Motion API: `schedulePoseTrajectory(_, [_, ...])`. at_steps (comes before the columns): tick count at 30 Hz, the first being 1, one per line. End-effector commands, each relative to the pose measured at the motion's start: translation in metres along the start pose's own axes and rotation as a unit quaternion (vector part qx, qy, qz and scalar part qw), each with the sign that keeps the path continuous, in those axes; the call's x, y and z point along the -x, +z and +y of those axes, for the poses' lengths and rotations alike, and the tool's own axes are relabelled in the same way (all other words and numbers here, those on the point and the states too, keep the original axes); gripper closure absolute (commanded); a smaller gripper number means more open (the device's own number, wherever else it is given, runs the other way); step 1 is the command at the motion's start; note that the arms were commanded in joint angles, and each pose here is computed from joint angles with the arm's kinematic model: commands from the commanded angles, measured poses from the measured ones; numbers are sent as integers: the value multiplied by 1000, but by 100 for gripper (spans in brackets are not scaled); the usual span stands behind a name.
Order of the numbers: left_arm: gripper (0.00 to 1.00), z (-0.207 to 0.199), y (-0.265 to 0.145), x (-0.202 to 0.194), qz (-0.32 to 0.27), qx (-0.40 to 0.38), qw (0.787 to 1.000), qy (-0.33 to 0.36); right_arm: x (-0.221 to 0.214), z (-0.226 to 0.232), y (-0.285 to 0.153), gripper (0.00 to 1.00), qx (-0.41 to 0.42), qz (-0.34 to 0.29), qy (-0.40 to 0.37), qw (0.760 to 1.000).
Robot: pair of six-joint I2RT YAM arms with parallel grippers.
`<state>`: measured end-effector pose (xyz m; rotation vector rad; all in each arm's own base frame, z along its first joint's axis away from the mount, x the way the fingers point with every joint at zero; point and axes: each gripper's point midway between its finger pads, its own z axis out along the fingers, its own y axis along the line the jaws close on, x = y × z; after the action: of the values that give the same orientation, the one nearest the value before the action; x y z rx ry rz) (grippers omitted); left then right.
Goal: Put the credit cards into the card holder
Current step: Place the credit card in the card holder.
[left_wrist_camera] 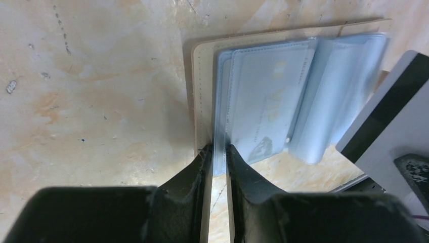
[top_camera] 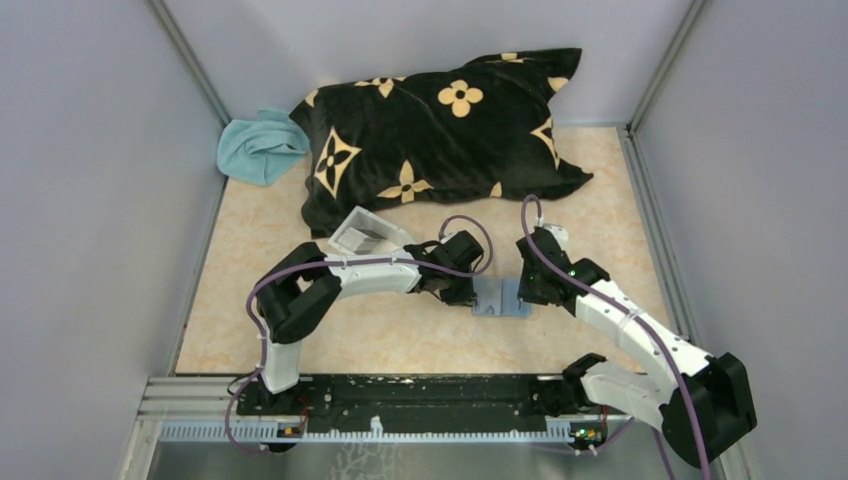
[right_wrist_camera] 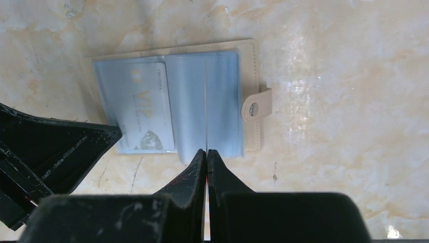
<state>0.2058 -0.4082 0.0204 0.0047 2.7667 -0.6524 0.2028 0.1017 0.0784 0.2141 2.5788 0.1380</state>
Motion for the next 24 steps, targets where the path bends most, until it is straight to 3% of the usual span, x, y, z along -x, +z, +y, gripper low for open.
schedulePoseTrajectory(1, [77,75,19,-46,61,128,990,14,27,-2,-16,100,-19,-46,4,999])
schedulePoseTrajectory(6, [78,77,19,-47,62,130,989,13,34,2,-21,100,-8,-57,5,998])
schedulePoseTrajectory(12, [78,77,19,-46,59,131,990,12,43,45,-33,100,107,-66,6,992])
schedulePoseTrajectory(24, [78,83,19,-48,59,138,989,13,13,61,-4,100,161,-33,32,986])
